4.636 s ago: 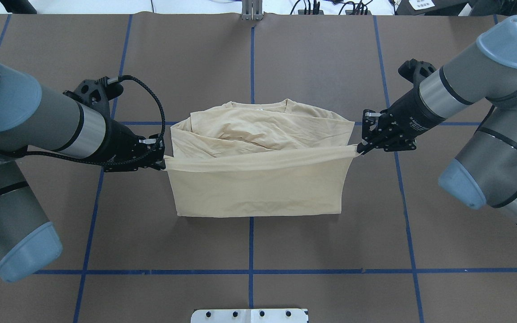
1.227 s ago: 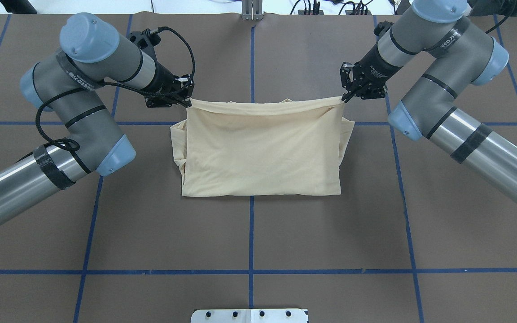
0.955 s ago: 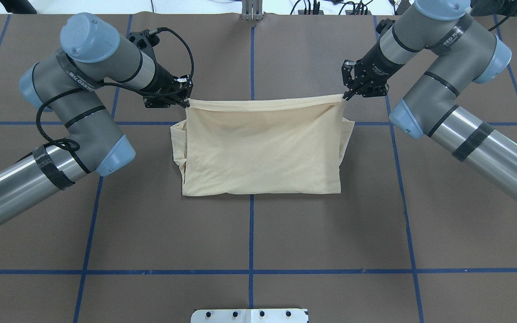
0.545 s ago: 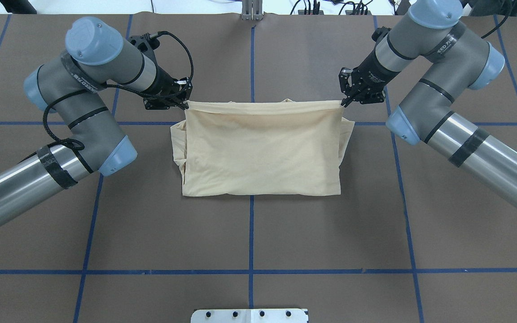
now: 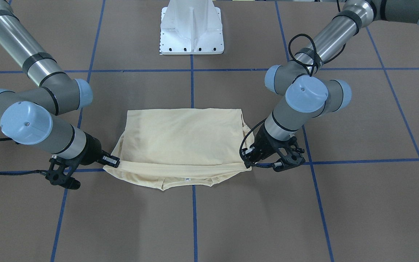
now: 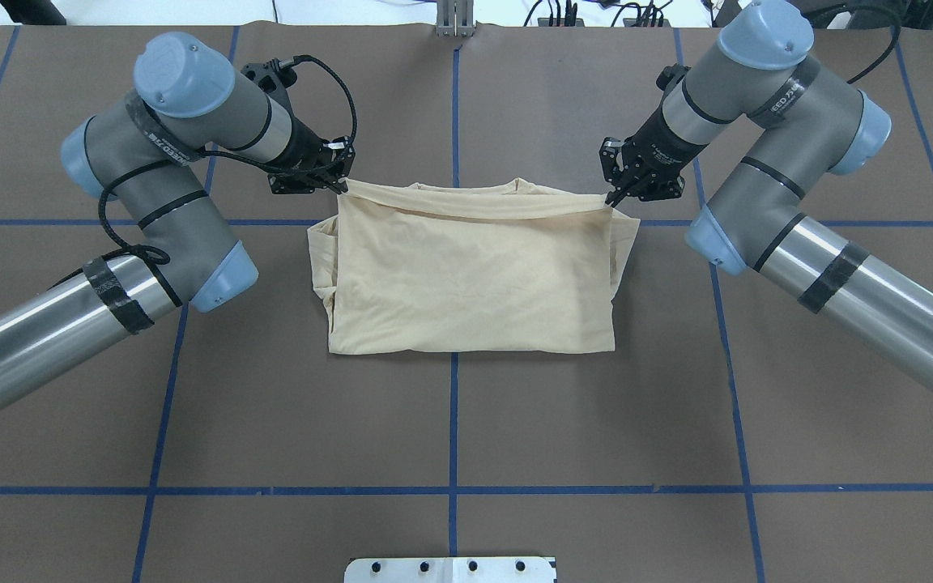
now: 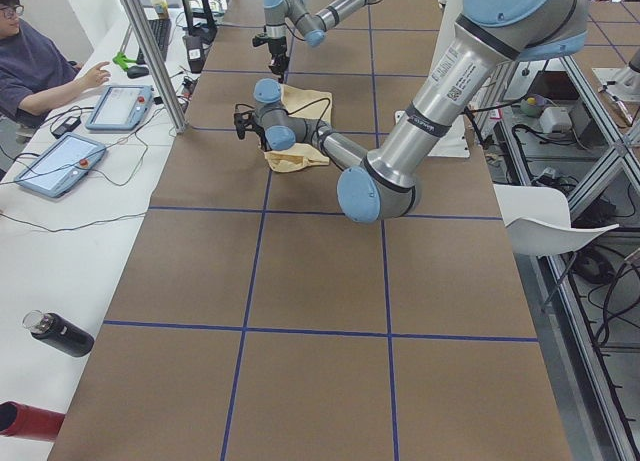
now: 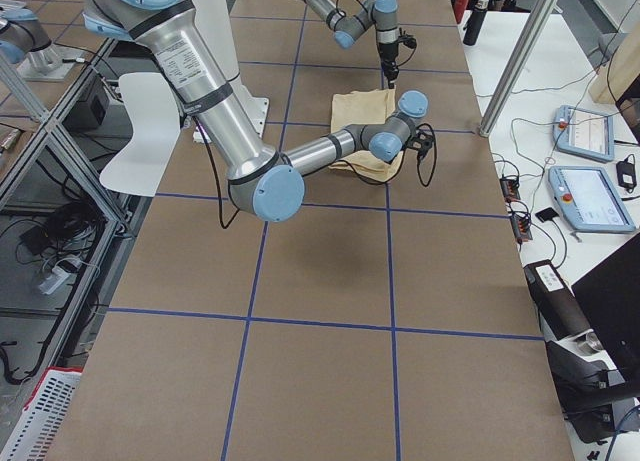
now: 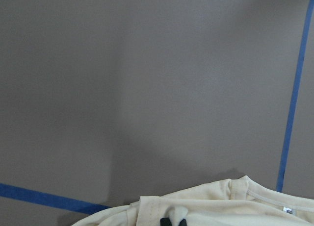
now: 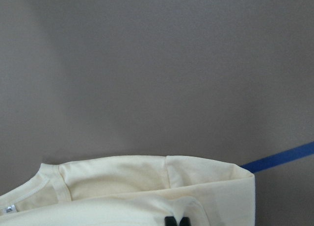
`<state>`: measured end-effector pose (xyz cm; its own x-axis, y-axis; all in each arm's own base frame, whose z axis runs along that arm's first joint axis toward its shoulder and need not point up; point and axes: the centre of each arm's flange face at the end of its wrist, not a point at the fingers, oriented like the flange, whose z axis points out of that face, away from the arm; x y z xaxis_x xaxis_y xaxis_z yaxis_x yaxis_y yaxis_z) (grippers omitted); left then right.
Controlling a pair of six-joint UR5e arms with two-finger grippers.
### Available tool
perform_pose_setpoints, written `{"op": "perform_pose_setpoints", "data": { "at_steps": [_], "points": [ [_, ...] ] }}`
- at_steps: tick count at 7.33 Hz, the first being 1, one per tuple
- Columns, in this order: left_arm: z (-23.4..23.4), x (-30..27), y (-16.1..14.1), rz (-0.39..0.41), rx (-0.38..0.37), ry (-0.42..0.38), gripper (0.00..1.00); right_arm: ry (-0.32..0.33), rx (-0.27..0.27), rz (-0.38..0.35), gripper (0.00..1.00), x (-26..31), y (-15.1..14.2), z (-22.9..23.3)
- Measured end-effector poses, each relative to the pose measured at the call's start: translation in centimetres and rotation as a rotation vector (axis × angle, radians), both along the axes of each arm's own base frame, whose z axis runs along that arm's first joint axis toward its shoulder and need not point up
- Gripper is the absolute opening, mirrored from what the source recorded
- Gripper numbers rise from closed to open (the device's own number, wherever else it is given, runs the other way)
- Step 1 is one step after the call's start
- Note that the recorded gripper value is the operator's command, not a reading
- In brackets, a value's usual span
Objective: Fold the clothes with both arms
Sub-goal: 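Lay the hem down at the collar with both grippers, then open both grippers and raise them off the folded shirt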
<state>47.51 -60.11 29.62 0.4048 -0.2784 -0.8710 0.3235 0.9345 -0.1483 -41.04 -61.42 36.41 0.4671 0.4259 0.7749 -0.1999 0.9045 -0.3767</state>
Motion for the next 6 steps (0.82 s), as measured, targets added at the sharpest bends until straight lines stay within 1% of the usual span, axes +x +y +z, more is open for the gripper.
{"op": "perform_pose_setpoints", "data": {
  "at_steps": [2, 3, 4, 5, 6],
  "points": [
    [0.61, 0.53, 0.0, -0.006, -0.002, -0.013, 0.0, 0.005, -0.003, 0.001, 0.0, 0.0, 0.03, 0.38],
    [0.63, 0.6, -0.04, -0.006, -0.002, -0.014, 0.16, 0.009, -0.003, 0.003, 0.0, -0.06, -0.02, 0.48],
    [0.43, 0.65, -0.03, -0.005, 0.003, -0.011, 0.8, 0.01, -0.002, 0.005, 0.37, -0.12, -0.07, 0.45],
    [0.14, 0.62, -0.02, -0.005, 0.012, -0.003, 0.99, 0.01, -0.001, 0.005, 0.99, -0.16, -0.11, 0.32],
    [-0.23, 0.57, 0.01, -0.005, 0.024, 0.009, 0.99, 0.009, 0.0, 0.006, 1.0, -0.21, -0.14, 0.18]
  ]
}}
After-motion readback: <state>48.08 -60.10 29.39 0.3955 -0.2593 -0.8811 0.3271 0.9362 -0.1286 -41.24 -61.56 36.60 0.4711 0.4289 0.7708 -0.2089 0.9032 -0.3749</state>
